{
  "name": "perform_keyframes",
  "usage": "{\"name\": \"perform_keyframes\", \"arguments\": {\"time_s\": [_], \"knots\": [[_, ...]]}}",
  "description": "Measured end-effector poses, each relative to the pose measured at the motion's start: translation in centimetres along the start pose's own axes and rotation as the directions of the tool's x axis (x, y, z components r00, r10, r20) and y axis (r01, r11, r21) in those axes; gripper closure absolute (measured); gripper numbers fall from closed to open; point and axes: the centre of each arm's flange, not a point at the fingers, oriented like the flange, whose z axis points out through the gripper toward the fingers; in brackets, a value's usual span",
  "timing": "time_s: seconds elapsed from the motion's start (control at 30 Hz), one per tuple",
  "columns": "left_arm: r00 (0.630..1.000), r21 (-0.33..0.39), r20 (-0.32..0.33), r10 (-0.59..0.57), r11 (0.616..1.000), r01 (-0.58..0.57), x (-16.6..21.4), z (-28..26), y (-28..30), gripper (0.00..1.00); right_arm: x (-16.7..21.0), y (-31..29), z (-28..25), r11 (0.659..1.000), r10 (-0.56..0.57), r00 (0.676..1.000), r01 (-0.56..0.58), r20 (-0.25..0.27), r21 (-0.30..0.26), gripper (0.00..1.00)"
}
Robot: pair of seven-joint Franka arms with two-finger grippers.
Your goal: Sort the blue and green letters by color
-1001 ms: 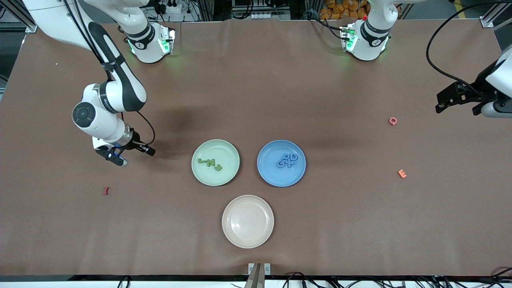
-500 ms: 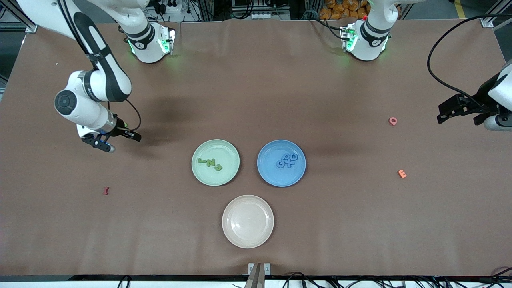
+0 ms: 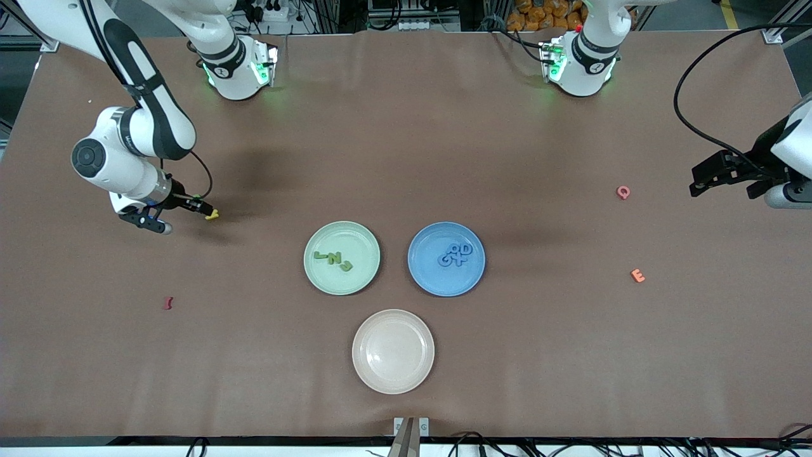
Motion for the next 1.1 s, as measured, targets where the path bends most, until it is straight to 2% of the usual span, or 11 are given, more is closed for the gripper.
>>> {"name": "perform_keyframes", "arguments": {"time_s": [0.2, 0.43, 1.1], "knots": [[1.000, -0.002, 0.000, -0.003, 1.000, 0.003, 0.0, 0.0, 0.0, 0.00, 0.0, -0.1, 0.2, 1.000, -0.001, 1.000, 0.001, 0.000, 0.000, 0.30], [0.999, -0.081, -0.003, -0.036, 0.996, 0.035, 0.0, -0.2, -0.6, 0.00, 0.0, -0.2, 0.9, 1.000, -0.005, 1.000, 0.005, -0.019, 0.001, 0.30], [0.999, -0.073, -0.022, -0.043, 0.996, 0.041, 0.1, -1.0, -1.1, 0.00, 0.0, -1.2, 2.6, 1.000, -0.017, 0.999, 0.017, -0.036, 0.001, 0.31]]}}
